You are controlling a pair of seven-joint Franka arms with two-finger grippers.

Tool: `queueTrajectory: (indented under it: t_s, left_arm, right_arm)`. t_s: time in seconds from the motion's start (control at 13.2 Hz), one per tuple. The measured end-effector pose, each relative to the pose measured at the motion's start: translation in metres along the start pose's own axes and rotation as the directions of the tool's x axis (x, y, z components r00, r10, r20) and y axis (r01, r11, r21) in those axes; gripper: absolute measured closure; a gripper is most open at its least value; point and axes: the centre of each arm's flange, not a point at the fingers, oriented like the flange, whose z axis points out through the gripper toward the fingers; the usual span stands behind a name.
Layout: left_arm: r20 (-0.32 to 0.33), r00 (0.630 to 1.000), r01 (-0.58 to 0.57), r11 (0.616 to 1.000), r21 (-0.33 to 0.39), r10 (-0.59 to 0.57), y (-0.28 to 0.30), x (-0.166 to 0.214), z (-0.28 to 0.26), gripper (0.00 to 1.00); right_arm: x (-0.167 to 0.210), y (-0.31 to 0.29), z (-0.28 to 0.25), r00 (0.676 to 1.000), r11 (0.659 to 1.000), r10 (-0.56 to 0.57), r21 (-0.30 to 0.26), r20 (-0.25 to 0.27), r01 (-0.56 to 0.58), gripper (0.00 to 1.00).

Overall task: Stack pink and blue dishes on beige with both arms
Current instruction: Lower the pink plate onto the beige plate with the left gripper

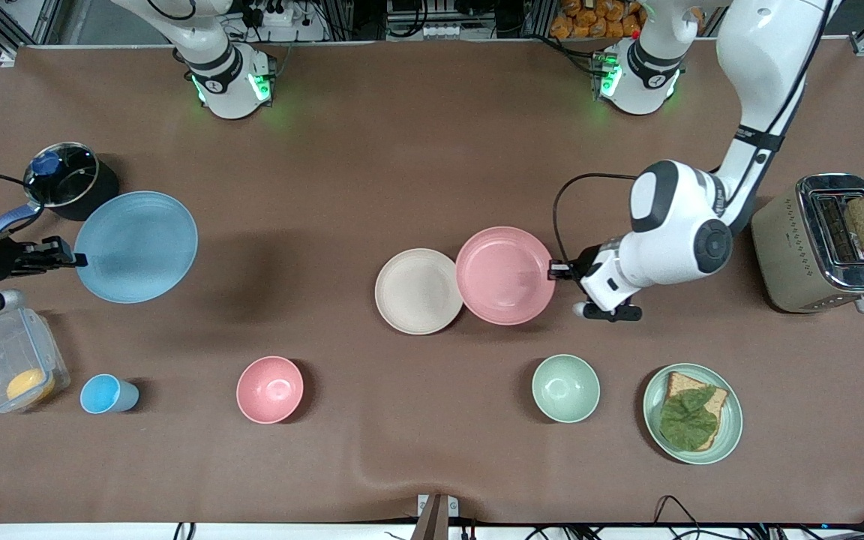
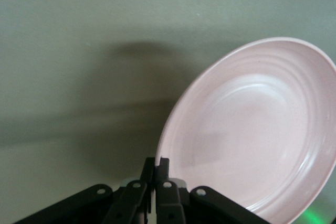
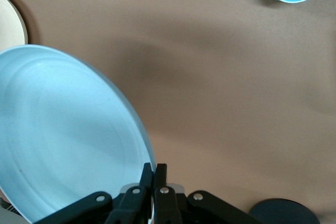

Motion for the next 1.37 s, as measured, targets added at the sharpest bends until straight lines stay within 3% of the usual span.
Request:
queueTrajectory:
  t_s: [0.46,0.91,1.37]
  left_arm:
    - [-0.038,0.995,0.088,0.996,-0.008,-0.088,0.068,-0.022,0.053,0.96]
    - [-0.061,0.990,0.129,0.991,-0.028,-0.130,0.086,-0.027,0.115,0.96]
    - [-0.073,0.986,0.149,0.988,-0.037,-0.152,0.113,-0.043,0.139,0.96]
  right_arm:
    - [0.000,0.000,0.000,1.000,1.000,0.001,0.000,0.001,-0.001,0.97]
    - [-0.001,0.002,0.001,1.000,1.000,0.003,0.001,0.002,-0.003,0.97]
    - [-0.003,0.007,0.002,1.000,1.000,0.010,0.005,0.003,-0.010,0.97]
